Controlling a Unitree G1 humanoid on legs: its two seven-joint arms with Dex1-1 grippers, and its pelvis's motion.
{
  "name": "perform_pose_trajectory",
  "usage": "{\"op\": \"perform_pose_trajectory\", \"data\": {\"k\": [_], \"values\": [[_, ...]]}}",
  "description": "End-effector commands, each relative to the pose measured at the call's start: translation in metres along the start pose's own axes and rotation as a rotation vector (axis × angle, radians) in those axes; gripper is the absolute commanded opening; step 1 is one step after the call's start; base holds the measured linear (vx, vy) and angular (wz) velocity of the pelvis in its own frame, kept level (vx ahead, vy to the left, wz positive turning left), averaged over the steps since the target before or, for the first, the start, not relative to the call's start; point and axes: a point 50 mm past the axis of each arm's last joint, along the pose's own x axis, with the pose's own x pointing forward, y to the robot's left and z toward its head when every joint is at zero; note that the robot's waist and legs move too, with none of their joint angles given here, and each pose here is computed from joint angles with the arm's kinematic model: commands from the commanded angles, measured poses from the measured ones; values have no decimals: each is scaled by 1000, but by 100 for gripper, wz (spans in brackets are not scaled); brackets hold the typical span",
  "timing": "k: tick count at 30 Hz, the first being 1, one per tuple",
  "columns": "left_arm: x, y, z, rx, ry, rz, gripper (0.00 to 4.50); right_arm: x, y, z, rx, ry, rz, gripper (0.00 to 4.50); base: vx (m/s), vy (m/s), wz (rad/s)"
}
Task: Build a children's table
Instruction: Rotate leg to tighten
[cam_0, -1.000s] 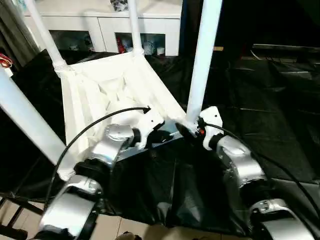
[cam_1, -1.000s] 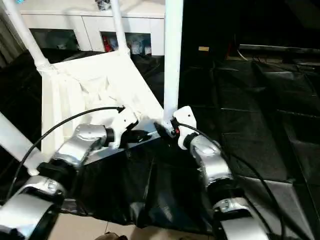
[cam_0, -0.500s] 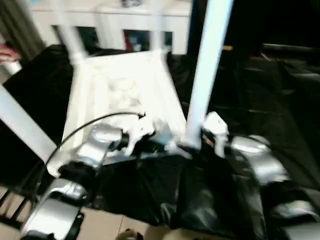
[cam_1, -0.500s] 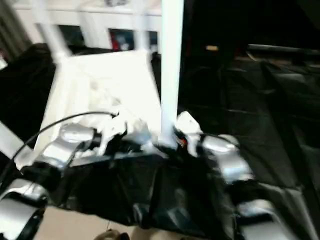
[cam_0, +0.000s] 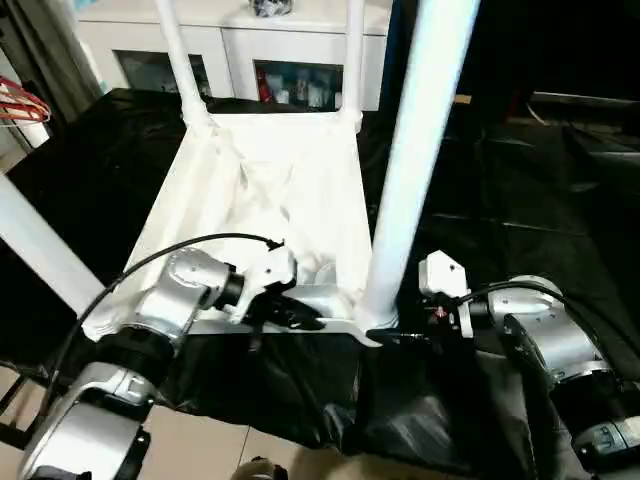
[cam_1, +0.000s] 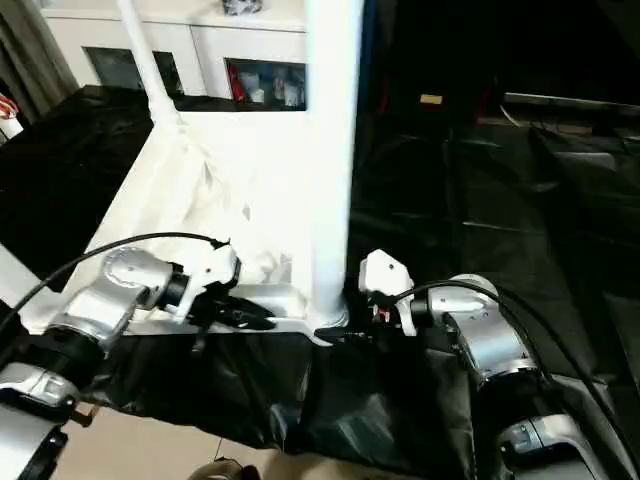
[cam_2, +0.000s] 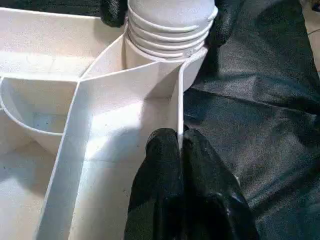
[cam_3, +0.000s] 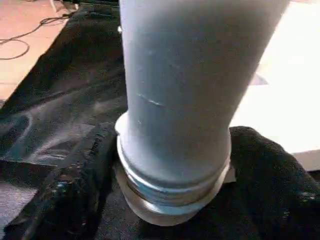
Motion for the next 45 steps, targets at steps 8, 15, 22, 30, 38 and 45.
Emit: {"op": "perform_pose_trajectory", "data": {"k": [8, 15, 22, 30, 38, 45], "values": [[7, 5, 8, 19, -25, 45, 0, 14, 4, 3, 43, -78, -24, 286, 0, 0, 0], [10, 35, 21, -52, -36, 382, 0, 36, -18, -2, 140, -124, -407, 275, 0, 0, 0], [31, 45, 35, -85, -88, 534, 0, 71, -25, -6, 222, -66, -694, 275, 0, 0, 0], [48, 35, 43, -37, -143, 435, 0, 75, -27, 0, 228, -126, -693, 353, 0, 0, 0], [35, 23, 31, 9, -117, 268, 0, 47, -23, 4, 78, -106, -429, 385, 0, 0, 0], [18, 18, 21, 19, -70, 157, 0, 28, -7, 7, 11, -110, -146, 385, 0, 0, 0]]}}
